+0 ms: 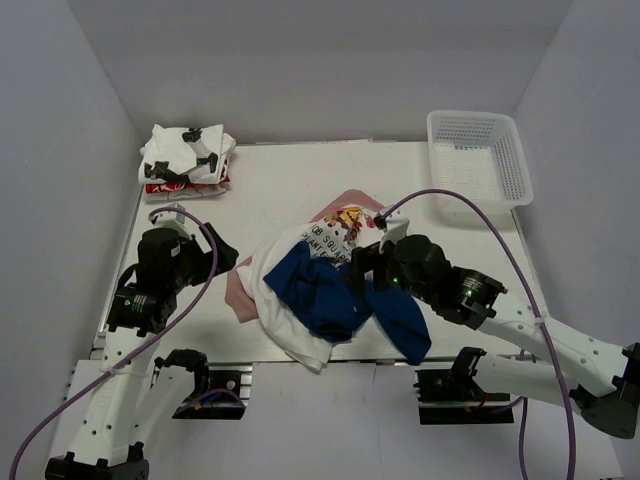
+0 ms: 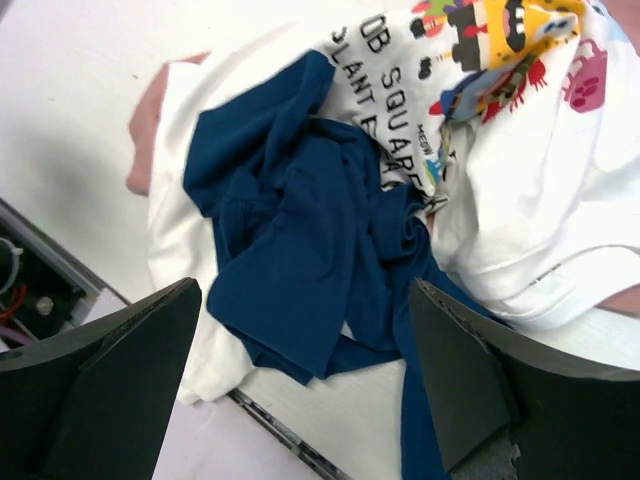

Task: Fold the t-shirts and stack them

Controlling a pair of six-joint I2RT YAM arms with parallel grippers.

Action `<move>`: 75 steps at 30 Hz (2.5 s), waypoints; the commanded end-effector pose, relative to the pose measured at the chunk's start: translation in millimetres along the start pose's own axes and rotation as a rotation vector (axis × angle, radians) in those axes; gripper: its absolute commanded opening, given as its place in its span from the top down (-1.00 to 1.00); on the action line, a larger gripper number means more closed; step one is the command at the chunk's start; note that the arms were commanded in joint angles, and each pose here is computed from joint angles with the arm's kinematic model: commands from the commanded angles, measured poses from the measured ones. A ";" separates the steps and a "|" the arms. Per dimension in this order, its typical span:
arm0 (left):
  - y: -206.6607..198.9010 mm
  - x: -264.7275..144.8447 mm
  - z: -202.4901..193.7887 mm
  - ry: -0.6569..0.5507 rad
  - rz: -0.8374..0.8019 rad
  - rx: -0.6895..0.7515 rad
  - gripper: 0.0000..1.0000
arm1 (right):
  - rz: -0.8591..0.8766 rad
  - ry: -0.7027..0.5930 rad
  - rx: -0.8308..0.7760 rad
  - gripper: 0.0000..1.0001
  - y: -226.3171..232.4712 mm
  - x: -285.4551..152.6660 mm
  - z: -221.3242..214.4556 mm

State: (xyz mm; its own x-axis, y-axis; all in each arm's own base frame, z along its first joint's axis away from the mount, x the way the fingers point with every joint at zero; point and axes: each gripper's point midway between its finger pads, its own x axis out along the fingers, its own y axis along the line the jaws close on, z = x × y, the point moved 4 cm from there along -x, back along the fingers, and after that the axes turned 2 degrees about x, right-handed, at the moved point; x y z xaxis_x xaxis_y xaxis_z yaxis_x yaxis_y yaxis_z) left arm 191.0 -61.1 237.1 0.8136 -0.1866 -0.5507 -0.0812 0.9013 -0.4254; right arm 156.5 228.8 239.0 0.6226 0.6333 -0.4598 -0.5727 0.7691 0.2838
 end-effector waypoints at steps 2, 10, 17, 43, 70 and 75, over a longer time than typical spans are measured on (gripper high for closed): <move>4.7 -0.4 -1.3 -0.008 0.023 -0.007 -1.00 | -0.055 0.038 -0.054 -0.80 -7.2 4.7 -3.4; 5.1 1.4 -1.9 0.000 0.028 -0.007 -1.00 | 0.018 0.433 -0.087 -0.80 21.5 64.6 -79.2; 5.1 1.4 -1.9 0.000 0.028 -0.007 -1.00 | -0.225 0.450 -0.023 0.00 18.9 87.6 -73.6; 4.0 44.8 -18.0 0.182 0.049 -0.054 -1.00 | -1.078 -0.924 -0.007 1.00 -122.4 -141.9 328.4; 4.1 54.5 -21.9 0.231 0.054 -0.050 -1.00 | -0.647 -0.137 0.094 -0.81 -287.5 46.7 224.0; 6.2 55.9 -28.1 0.260 0.060 -0.054 -1.00 | -0.162 -0.128 0.109 -0.81 -154.8 44.6 146.0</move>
State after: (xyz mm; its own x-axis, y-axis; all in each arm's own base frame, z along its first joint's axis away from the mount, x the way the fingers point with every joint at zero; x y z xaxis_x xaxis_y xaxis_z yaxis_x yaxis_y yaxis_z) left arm 219.1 -74.9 182.1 0.6297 -0.2125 -0.7472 -0.1777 0.8969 -0.4049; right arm 405.8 91.1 267.8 0.8290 0.1733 -0.5318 -0.1418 0.9848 0.0998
